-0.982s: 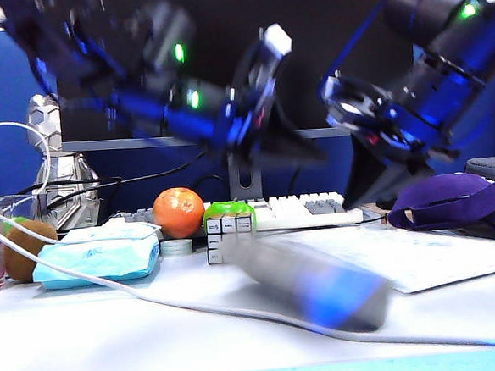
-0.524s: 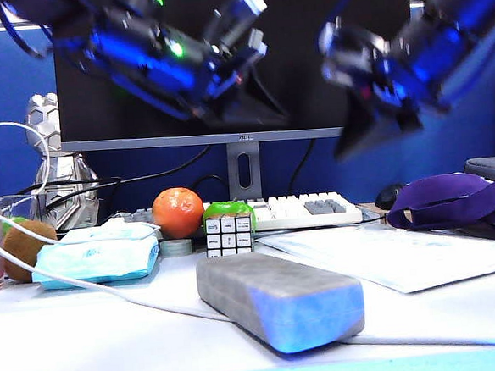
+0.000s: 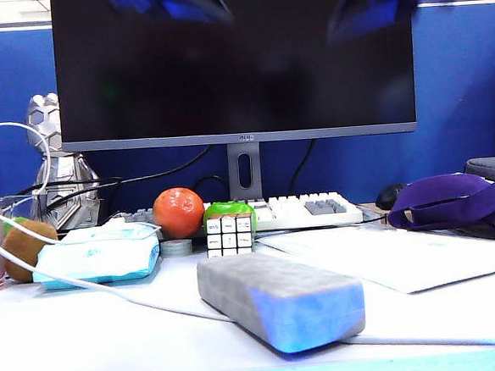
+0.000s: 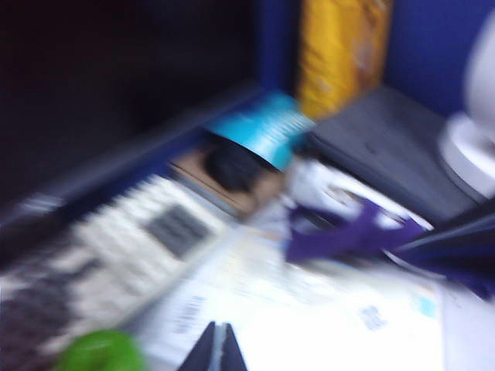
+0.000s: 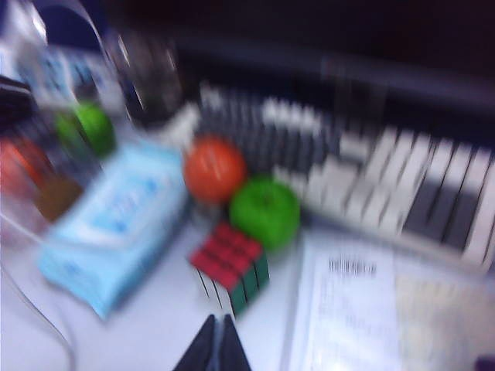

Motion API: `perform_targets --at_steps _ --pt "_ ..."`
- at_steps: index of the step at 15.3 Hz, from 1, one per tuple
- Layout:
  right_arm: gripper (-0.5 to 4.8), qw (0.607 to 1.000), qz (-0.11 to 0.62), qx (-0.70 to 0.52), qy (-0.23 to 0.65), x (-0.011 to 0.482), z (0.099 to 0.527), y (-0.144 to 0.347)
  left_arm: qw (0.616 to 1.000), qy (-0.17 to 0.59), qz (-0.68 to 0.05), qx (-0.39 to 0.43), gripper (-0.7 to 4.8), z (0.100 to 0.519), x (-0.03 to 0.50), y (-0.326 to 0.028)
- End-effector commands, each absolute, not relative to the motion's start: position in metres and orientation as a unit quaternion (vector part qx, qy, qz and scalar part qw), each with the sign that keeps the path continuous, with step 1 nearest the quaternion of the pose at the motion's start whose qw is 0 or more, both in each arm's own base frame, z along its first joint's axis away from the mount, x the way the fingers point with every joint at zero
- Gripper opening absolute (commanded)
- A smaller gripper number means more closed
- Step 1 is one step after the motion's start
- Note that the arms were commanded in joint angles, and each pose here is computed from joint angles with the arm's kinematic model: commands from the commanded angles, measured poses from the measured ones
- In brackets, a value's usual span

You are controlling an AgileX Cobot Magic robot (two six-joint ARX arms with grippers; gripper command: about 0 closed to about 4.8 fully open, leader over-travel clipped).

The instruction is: Pick up the glasses, fold the temples of the glasses, place the glasses into the glasses case, and finally close the glasses case.

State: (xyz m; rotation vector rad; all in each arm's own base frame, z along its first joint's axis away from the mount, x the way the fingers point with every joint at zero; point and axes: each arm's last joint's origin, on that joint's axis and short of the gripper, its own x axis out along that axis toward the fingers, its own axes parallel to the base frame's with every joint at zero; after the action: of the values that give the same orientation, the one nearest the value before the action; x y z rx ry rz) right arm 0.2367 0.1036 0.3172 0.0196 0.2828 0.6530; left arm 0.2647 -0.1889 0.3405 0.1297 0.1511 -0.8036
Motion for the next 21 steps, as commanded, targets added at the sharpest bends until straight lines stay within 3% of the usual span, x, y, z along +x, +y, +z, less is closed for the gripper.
perform_targets --at_steps 1,4,6,12,17,21 --pt "-0.06 0.947 0.313 0.015 0.071 0.197 0.353 0.087 0.920 0.059 -0.382 0.061 -0.07 0.374 0.229 -0.164" --pt "-0.06 0.950 0.306 -0.014 0.061 0.159 0.340 0.071 0.929 0.088 -0.353 0.072 -0.07 0.393 0.186 -0.135" --pt "-0.06 0.959 0.276 -0.017 0.057 0.132 0.309 0.059 0.936 0.112 -0.322 0.084 -0.07 0.398 0.159 -0.115" --pt "-0.06 0.972 0.229 -0.017 0.049 0.091 0.211 0.039 0.937 0.074 -0.332 0.074 -0.06 0.391 0.099 -0.075" --pt "-0.05 0.966 0.241 -0.013 0.093 0.082 0.174 0.036 0.935 0.091 -0.334 0.078 -0.07 0.347 0.082 -0.063" --pt "-0.05 0.963 0.240 -0.017 0.121 0.079 0.168 0.035 0.925 0.091 -0.365 0.060 -0.07 0.281 0.099 -0.078"
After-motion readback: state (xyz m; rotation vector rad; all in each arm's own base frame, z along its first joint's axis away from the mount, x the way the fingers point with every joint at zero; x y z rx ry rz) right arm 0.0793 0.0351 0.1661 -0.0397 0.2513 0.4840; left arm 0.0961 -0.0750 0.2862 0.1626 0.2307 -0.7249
